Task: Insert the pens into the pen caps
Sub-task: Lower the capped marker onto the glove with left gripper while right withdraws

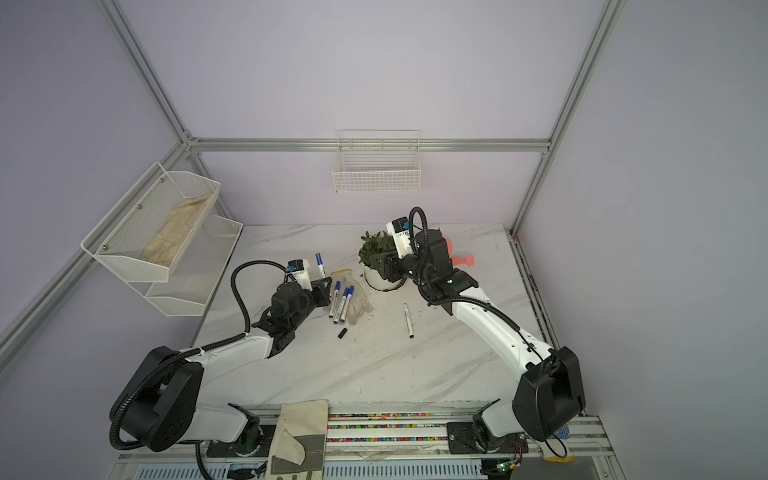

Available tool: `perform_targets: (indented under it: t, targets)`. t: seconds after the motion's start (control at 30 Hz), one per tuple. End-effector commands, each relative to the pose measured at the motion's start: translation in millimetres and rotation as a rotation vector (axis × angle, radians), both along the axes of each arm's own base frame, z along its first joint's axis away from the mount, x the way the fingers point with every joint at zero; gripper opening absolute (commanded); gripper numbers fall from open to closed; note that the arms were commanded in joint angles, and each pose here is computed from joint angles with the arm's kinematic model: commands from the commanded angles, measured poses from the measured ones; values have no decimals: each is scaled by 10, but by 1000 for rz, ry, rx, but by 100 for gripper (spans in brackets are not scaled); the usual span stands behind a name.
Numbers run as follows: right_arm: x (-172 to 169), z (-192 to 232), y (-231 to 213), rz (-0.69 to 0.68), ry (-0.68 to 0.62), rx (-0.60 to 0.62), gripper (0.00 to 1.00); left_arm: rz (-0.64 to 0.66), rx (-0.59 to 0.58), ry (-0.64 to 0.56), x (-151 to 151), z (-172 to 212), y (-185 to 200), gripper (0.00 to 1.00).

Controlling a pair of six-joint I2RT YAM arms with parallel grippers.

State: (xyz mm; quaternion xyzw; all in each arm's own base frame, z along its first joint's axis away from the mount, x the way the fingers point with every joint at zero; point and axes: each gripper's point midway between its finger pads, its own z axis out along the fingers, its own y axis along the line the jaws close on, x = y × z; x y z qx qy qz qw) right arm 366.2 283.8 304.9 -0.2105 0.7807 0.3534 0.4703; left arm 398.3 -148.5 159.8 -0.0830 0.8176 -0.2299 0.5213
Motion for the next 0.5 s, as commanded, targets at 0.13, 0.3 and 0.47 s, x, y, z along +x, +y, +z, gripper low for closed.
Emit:
perform_targets:
  t: [0.13,0.3,0.47]
  targets:
    - [98,-134,-4,-29,31,-12,55,-117,213,212,106,-276,12,0]
    - [136,-264,-24,-44,53,-48,55,-212,341,313,179,-454,-27,0]
    - [143,-322,-40,-49,62,-69,55,-270,373,374,246,-613,-82,0]
